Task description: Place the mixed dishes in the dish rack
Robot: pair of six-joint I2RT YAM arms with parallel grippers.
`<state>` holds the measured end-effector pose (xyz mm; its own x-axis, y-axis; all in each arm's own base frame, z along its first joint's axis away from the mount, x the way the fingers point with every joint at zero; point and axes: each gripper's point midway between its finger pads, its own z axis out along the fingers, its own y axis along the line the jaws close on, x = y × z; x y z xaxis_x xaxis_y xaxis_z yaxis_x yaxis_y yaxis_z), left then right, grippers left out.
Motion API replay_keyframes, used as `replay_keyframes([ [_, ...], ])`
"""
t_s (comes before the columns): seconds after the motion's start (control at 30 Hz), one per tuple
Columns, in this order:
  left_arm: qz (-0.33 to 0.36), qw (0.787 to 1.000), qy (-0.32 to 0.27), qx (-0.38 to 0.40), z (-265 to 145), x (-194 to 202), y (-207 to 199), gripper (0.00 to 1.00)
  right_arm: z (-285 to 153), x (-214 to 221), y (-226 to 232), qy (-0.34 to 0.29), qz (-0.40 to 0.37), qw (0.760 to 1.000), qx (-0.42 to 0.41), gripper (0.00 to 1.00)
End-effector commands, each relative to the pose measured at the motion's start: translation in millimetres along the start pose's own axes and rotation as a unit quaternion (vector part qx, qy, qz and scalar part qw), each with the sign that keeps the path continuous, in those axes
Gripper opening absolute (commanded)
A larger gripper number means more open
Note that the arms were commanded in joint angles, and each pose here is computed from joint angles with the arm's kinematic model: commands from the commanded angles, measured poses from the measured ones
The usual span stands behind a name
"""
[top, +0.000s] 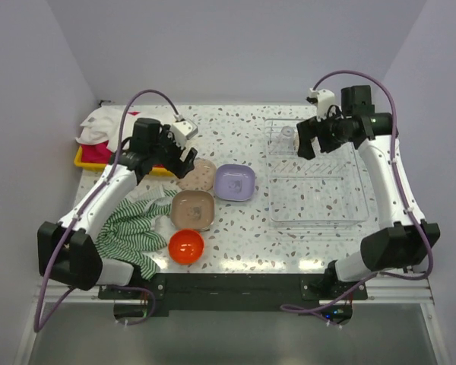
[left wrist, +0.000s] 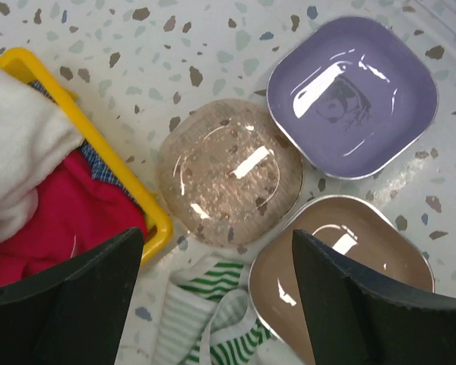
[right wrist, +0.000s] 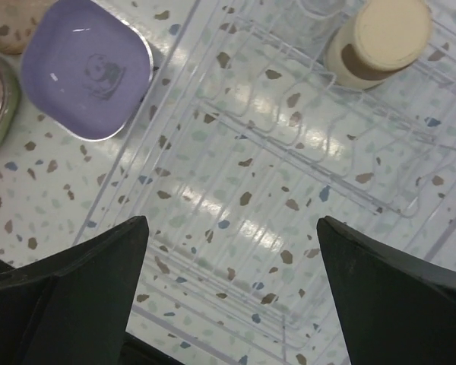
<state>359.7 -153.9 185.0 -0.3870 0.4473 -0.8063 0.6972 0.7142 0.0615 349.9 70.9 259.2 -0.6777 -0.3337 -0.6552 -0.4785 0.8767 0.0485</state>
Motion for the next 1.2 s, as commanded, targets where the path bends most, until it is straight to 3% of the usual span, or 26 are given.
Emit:
replay_keyframes([
  [0.0, 0.031, 0.993, 0.100, -0.059, -49, 49, 10, 0.83, -1, -13, 54, -0.053, -0.025, 0.994, -0.088, 0.94],
  [0.1, 0.009, 0.967, 0.208, -0.149, -99, 109, 50, 0.80, 3, -2, 75, -0.034, -0.017, 0.992, -0.118, 0.94],
  [0.2, -0.042, 0.941, 0.293, -0.164, -148, 166, 68, 0.69, 6, -3, 86, -0.037, 0.009, 0.990, -0.138, 0.94],
  [0.33, -0.080, 0.905, 0.365, -0.201, -203, 208, 77, 0.67, 4, -15, 100, -0.060, 0.022, 0.985, -0.160, 0.93],
  [0.5, -0.123, 0.867, 0.410, -0.256, -252, 241, 83, 0.63, 4, -25, 105, -0.066, 0.012, 0.984, -0.162, 0.93],
  [0.73, -0.182, 0.842, 0.464, -0.207, -256, 291, 50, 0.52, 0, -41, 101, -0.075, 0.010, 0.985, -0.154, 0.94],
  [1.17, -0.199, 0.837, 0.477, -0.178, -237, 334, 36, 0.43, -6, -34, 97, -0.072, 0.008, 0.988, -0.135, 0.94],
])
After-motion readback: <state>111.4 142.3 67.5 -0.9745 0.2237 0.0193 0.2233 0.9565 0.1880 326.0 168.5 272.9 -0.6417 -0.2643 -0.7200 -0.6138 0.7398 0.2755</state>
